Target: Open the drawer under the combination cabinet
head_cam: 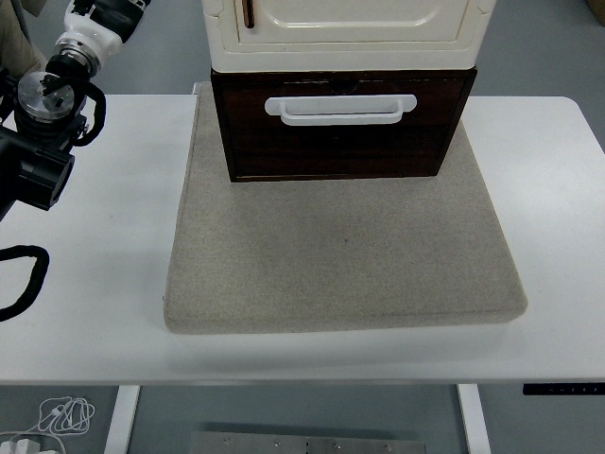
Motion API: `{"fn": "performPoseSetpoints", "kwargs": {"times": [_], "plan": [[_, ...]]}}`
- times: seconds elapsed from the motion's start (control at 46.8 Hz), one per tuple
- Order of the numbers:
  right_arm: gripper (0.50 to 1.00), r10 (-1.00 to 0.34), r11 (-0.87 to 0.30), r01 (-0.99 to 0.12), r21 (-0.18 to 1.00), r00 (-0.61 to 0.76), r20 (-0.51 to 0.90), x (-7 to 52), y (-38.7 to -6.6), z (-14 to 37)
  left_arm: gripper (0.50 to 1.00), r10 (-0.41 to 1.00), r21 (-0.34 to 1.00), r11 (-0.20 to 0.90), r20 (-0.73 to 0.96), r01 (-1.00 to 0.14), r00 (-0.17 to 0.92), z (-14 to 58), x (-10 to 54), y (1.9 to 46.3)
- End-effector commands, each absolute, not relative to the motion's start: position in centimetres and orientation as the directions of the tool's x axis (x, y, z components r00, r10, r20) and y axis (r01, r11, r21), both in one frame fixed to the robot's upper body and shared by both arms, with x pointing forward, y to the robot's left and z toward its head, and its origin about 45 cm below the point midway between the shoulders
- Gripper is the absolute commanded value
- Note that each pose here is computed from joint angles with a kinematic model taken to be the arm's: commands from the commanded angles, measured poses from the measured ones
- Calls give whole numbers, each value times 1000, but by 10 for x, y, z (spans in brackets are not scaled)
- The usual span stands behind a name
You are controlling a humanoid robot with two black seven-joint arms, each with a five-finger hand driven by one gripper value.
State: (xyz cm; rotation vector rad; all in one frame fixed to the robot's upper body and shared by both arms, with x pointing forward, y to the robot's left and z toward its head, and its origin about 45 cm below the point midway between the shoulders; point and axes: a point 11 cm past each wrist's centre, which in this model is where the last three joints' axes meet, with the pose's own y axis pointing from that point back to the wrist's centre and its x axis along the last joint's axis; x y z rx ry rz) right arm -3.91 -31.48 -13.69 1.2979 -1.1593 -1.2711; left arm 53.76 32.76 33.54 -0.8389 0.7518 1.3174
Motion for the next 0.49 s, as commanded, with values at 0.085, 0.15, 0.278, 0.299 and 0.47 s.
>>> {"fn": "performPoseSetpoints", "kwargs": {"times": [0.085, 0.15, 0.278, 0.299, 0.47], "plan": [[926, -995, -102, -11, 995, 11, -101, -39, -315, -137, 1000, 509, -86, 47, -855, -995, 98, 333, 537, 331], [926, -995, -103, -11, 995, 11, -103, -39, -315, -137, 1000, 517, -85, 52, -850, -995, 99, 334, 537, 331], [926, -995, -103, -11, 995, 11, -103, -39, -315, -137, 1000, 520, -88, 53, -848, -995, 103, 335, 537, 334], [926, -995, -103, -11, 995, 11, -103, -39, -315, -137, 1000, 524, -92, 53, -845, -994, 106, 336, 537, 336], [926, -995, -103, -11, 995, 11, -103, -39, -315, -137, 1000, 602, -130, 73, -785, -989, 148, 354, 537, 344]]}}
